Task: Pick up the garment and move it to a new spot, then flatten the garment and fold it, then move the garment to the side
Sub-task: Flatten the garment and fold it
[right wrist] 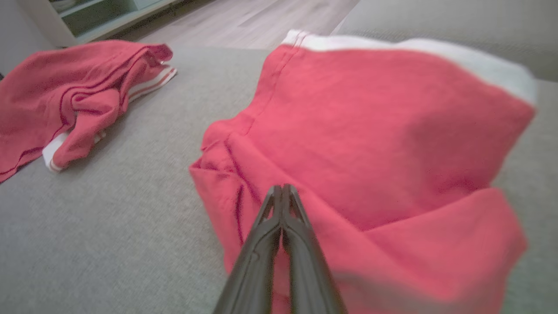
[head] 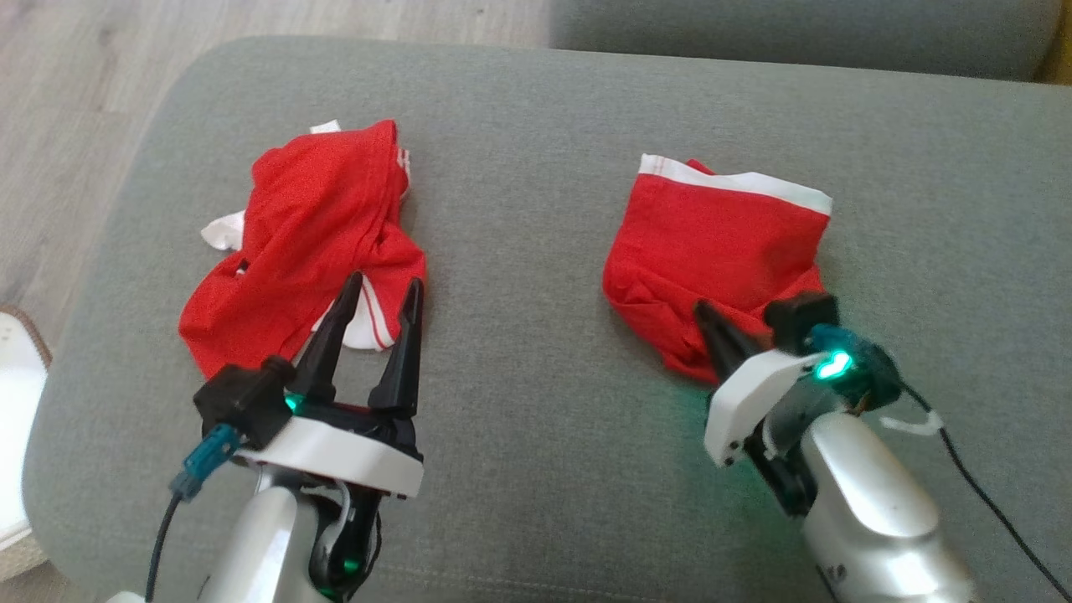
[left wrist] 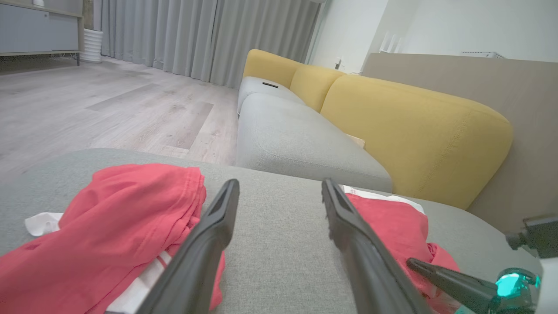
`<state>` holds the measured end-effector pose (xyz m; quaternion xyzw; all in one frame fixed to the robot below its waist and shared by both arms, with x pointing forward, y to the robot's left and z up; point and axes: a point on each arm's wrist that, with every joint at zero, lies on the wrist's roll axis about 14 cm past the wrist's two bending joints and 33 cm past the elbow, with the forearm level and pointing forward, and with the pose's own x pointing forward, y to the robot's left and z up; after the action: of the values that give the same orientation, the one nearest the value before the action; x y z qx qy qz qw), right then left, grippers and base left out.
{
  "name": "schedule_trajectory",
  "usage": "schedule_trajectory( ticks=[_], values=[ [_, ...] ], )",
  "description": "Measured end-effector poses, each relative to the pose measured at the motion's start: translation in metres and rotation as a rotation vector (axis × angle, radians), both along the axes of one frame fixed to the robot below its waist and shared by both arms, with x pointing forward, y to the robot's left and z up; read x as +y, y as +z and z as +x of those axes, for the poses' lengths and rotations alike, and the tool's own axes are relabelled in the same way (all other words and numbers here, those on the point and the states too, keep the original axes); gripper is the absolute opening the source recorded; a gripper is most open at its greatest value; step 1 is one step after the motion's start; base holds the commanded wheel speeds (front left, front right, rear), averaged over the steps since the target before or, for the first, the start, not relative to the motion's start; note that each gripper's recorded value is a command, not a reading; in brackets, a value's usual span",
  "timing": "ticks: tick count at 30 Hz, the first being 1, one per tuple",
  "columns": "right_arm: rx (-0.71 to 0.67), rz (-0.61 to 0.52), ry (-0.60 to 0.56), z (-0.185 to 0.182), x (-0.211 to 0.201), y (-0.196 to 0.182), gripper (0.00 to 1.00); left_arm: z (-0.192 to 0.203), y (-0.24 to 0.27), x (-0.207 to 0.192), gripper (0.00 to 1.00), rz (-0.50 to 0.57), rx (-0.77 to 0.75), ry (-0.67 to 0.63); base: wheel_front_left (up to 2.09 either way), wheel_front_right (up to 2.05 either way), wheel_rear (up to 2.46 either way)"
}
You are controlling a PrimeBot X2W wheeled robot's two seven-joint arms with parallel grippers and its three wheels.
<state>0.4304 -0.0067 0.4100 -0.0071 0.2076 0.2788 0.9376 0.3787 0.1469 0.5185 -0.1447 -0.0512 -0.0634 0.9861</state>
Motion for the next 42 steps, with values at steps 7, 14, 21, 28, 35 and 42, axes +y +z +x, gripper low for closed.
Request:
schedule_trajectory(
  ticks=[7, 14, 21, 28, 35, 42],
  values=[
    [0.118, 0.011, 0.095, -0.025, 0.029, -0.023, 0.00, -0.004, 0.000, 0.006, 1.00, 0.004, 0.003, 0.019, 0.00, 0.00, 0.00],
    [0.171, 0.053, 0.180, -0.051, 0.054, -0.025, 0.00, -0.006, 0.003, 0.006, 1.00, 0.004, -0.006, 0.017, 0.00, 0.00, 0.00],
    [0.052, 0.095, 0.144, -0.030, 0.039, 0.001, 0.00, -0.005, 0.008, 0.001, 1.00, 0.001, -0.024, 0.003, 0.00, 0.00, 0.00],
    [-0.163, 0.092, -0.005, 0.040, -0.004, 0.043, 0.00, -0.001, 0.006, -0.001, 1.00, -0.002, -0.019, -0.003, 0.00, 0.00, 0.00],
    [-0.153, 0.021, -0.061, 0.070, -0.022, 0.021, 0.00, 0.007, -0.007, 0.001, 1.00, -0.007, 0.021, 0.002, 0.00, 0.00, 0.00],
    [-0.072, -0.062, -0.081, 0.096, -0.028, -0.018, 0.00, 0.018, -0.014, 0.018, 1.00, 0.003, 0.042, 0.046, 0.00, 0.00, 0.00]
  ],
)
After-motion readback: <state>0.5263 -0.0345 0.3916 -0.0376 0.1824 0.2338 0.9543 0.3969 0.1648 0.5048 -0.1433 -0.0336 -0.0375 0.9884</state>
